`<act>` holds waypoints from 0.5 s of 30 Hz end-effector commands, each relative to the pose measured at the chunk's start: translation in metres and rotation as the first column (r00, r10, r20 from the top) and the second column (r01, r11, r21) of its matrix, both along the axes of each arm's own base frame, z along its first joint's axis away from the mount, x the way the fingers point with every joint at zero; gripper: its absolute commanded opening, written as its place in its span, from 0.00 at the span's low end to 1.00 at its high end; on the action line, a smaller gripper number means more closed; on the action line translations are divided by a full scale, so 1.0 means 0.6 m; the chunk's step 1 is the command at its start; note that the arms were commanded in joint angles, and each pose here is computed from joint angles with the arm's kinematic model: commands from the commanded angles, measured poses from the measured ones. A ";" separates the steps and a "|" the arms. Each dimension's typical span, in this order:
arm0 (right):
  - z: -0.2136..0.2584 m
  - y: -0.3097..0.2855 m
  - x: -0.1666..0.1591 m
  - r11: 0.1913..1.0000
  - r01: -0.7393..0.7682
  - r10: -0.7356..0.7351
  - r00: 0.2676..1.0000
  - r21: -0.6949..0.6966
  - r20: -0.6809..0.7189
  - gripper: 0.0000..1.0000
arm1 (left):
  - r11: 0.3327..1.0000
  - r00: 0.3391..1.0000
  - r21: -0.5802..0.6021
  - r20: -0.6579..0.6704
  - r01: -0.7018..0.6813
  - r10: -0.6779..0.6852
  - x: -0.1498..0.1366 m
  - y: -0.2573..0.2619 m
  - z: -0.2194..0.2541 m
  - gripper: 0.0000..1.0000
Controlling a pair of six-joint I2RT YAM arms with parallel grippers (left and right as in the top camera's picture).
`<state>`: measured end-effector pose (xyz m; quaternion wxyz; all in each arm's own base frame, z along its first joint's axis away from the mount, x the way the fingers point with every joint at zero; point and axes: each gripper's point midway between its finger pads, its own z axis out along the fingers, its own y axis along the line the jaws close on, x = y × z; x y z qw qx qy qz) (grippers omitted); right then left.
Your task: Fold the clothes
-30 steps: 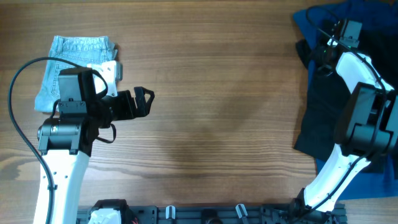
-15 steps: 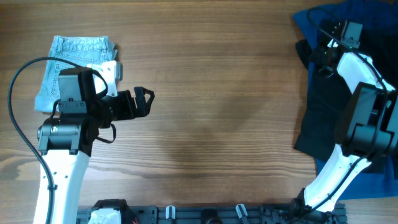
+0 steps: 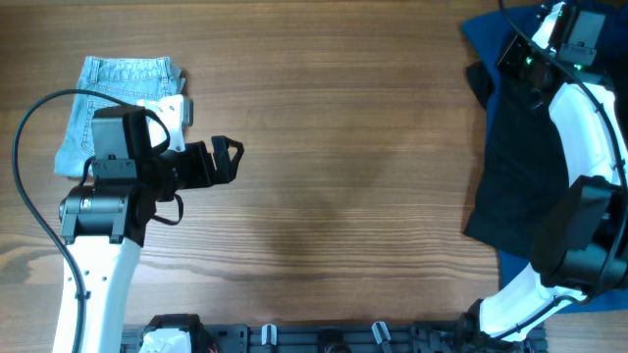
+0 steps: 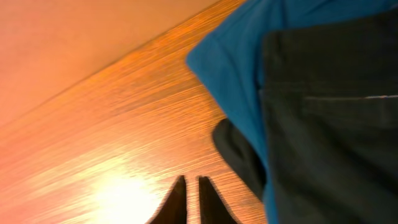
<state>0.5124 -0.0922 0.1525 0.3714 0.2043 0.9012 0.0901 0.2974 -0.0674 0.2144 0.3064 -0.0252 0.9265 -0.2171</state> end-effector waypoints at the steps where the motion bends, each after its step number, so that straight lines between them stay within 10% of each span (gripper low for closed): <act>1: -0.058 -0.037 -0.004 0.993 0.081 -0.088 0.992 -0.084 -0.085 0.44 | 1.000 0.999 -0.006 0.036 0.029 -0.029 0.002 -0.008 0.018 1.00; 10: -0.202 -0.046 -0.010 0.990 0.124 -0.136 0.962 -0.064 -0.238 0.60 | 1.000 0.999 -0.006 0.035 0.029 -0.029 0.002 -0.008 0.018 1.00; 15: -0.206 -0.057 -0.011 0.988 0.138 -0.151 0.960 -0.071 -0.237 0.32 | 1.000 0.999 -0.006 0.035 0.029 -0.028 0.002 -0.008 0.018 1.00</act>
